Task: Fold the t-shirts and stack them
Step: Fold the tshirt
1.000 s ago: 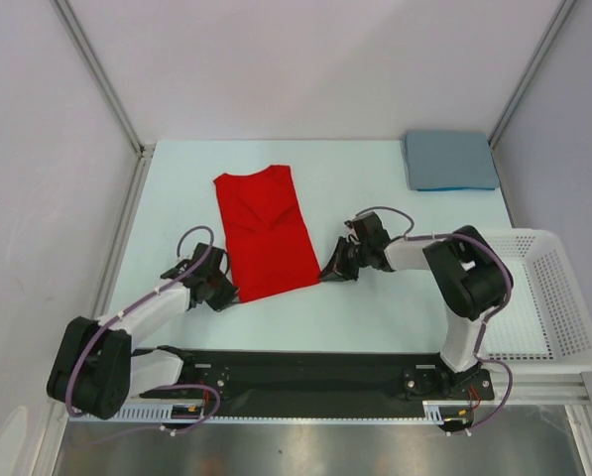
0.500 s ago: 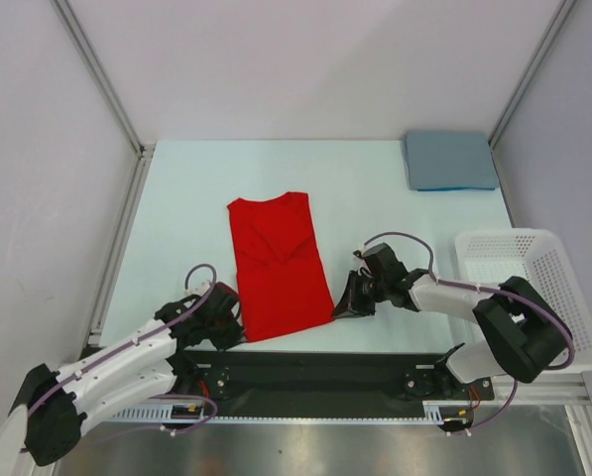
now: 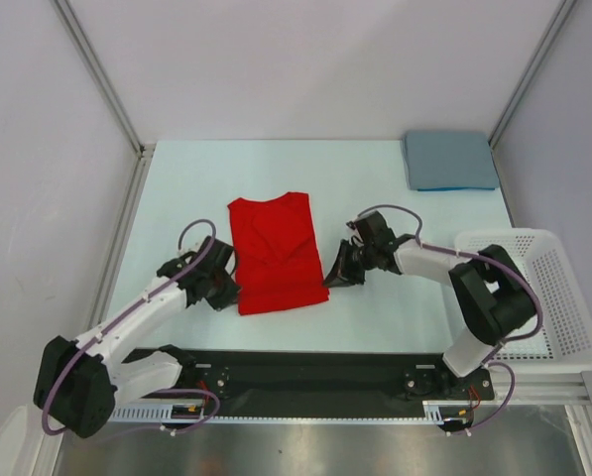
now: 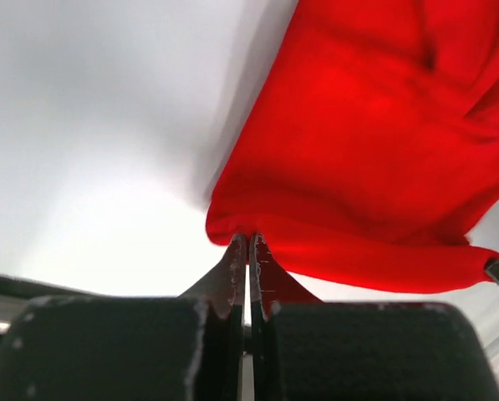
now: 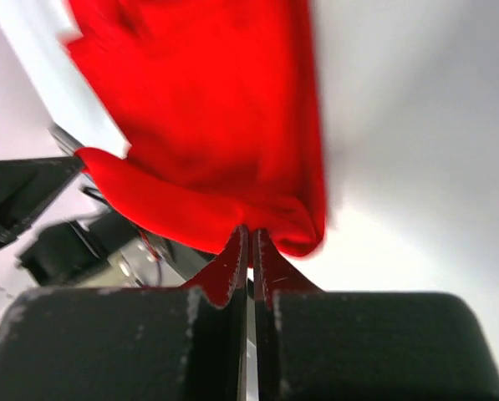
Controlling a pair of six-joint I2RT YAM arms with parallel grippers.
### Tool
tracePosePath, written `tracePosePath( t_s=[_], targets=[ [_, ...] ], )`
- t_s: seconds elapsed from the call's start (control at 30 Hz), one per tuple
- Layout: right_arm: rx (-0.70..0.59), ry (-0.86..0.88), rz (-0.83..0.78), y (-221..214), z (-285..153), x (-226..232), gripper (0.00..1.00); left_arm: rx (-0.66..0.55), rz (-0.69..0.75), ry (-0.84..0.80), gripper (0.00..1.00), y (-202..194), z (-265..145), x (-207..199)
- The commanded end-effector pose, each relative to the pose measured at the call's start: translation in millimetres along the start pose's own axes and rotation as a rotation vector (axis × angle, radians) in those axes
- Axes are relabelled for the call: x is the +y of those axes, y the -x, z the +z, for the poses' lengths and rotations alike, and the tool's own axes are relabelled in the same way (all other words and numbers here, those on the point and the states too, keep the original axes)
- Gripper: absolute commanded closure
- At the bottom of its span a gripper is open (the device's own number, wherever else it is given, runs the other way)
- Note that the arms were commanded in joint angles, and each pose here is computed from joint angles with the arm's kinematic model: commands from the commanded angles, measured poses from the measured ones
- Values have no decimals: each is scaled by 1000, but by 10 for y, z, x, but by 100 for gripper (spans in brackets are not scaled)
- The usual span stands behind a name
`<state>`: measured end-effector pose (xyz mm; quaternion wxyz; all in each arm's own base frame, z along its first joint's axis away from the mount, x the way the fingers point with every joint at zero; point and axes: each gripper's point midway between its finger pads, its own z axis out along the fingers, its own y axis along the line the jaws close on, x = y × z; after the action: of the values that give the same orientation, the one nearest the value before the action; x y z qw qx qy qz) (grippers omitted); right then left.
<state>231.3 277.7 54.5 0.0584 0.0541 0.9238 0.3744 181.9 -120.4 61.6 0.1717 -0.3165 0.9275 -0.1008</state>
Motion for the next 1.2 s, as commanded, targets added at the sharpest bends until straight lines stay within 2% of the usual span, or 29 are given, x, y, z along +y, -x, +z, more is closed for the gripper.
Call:
tracePosePath(
  t_s=[0.0,0.13,0.17,0.23,0.27,0.5,0.63,0.83,1.17],
  targets=[
    [-21,23,-45,392,2,222,100,-82,88,-47,100,481,-72,-250],
    [-52,38,-57,840,31,410,100,-117,129,-70,100,905,-117,-556],
    [-78,65,-75,1012,-5,573,100,-110,139,-61,100,964,-43,-601],
    [-71,61,-56,1188,94,532,100,-132,144,-74,100,1183,-54,-719],
    [-92,79,-72,1355,68,666,100,-119,142,-55,100,1238,45,-726],
    [-113,122,-68,1939,220,833,100,-143,95,-86,100,1836,201,-981],
    [-140,155,-60,2181,184,938,100,-177,105,-163,100,2143,88,-1253],
    [-164,201,-33,2446,219,970,100,-178,99,-201,100,2388,161,-1439],
    [-205,298,-16,2827,330,1090,100,-173,46,-205,100,2650,353,-1452]
  ],
)
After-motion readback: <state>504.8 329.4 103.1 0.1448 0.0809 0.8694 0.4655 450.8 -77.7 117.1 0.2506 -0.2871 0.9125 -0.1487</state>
